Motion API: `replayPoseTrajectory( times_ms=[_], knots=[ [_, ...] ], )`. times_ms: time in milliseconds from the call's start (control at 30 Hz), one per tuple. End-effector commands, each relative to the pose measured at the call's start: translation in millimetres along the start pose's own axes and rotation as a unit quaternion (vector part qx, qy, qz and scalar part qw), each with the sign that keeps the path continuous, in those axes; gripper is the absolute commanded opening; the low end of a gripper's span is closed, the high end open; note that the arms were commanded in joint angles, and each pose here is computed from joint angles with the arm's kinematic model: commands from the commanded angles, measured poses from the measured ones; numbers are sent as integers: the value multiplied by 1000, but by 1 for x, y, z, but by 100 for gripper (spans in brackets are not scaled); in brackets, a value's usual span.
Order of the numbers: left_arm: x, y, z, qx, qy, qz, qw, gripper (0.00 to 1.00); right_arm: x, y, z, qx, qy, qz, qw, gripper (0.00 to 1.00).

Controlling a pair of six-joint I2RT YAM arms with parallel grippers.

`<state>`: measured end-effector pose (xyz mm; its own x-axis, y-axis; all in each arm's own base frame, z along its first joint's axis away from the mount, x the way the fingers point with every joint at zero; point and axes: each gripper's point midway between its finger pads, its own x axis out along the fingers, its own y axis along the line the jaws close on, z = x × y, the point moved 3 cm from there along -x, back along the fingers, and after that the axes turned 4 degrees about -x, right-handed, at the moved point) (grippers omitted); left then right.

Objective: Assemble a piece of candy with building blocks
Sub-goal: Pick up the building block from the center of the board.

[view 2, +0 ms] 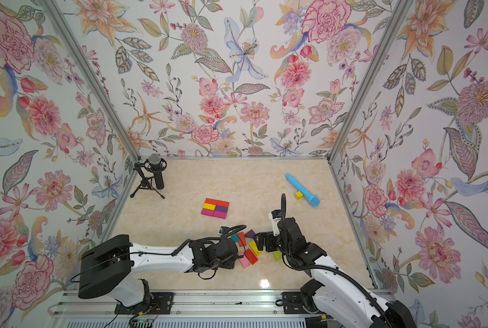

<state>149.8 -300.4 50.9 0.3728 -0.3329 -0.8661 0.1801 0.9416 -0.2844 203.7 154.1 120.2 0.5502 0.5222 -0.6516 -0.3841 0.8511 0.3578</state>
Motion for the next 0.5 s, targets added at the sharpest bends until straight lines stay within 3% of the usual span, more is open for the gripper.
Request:
replayPoseTrajectory(
  times_ms=[0,300,467],
  knots=[
    [0,10,-4,-2,-2,34,999,59,-2,-1,1,1,-5,10,1000,100],
    [-4,19,1,5,-12,43,999,27,-2,-6,3,6,-6,7,1000,100],
    [-12,44,25,-10,-33,44,998,23,0,-5,9,2,-4,4,1000,100]
  ],
)
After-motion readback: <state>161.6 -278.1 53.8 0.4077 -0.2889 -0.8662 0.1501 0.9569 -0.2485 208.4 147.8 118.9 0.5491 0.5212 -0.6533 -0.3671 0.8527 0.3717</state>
